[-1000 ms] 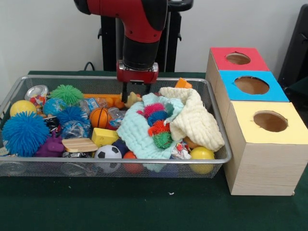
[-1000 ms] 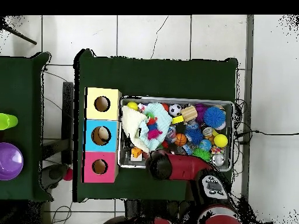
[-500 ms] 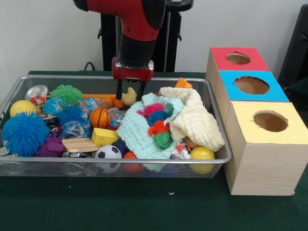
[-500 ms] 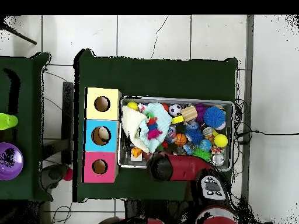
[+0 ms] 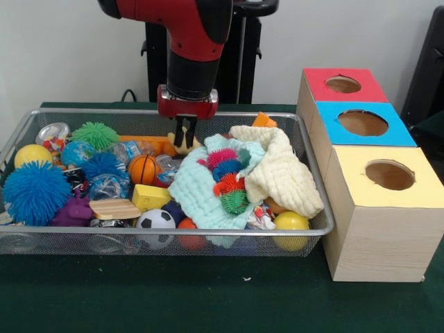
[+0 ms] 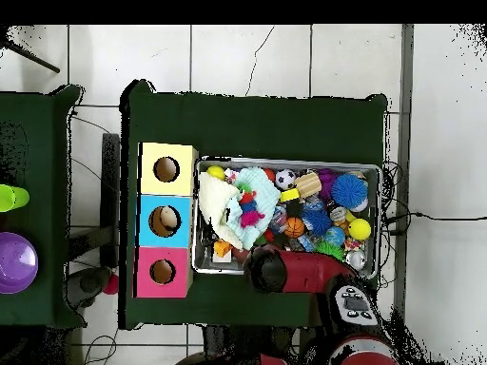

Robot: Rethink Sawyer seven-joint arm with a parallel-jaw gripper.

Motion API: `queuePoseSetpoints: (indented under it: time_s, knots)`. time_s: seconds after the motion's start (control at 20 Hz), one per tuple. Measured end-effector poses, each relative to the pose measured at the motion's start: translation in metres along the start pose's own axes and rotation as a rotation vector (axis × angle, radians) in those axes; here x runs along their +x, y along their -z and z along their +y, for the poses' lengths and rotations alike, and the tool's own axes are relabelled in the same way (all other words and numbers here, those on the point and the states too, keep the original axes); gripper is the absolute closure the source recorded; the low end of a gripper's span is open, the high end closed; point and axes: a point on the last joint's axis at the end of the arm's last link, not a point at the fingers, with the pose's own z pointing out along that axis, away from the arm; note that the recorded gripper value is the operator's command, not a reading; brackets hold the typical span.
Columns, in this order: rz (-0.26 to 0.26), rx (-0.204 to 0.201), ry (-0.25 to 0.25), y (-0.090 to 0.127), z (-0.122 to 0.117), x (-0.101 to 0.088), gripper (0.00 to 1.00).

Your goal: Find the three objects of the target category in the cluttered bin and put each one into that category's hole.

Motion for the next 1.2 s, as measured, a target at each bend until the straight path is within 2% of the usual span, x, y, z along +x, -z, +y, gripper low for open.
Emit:
queuePoseSetpoints:
  time_s: [0.55, 0.75, 1.2]
  knots:
    - [-0.014, -0.042, -0.039, -0.004, -0.009, -0.006, 1.00]
    - [-0.015, -0.061, -0.050, 0.003, -0.010, -0.013, 1.00]
    - [0.077, -0.155, -0.128, 0.055, -0.021, -0.039, 1.00]
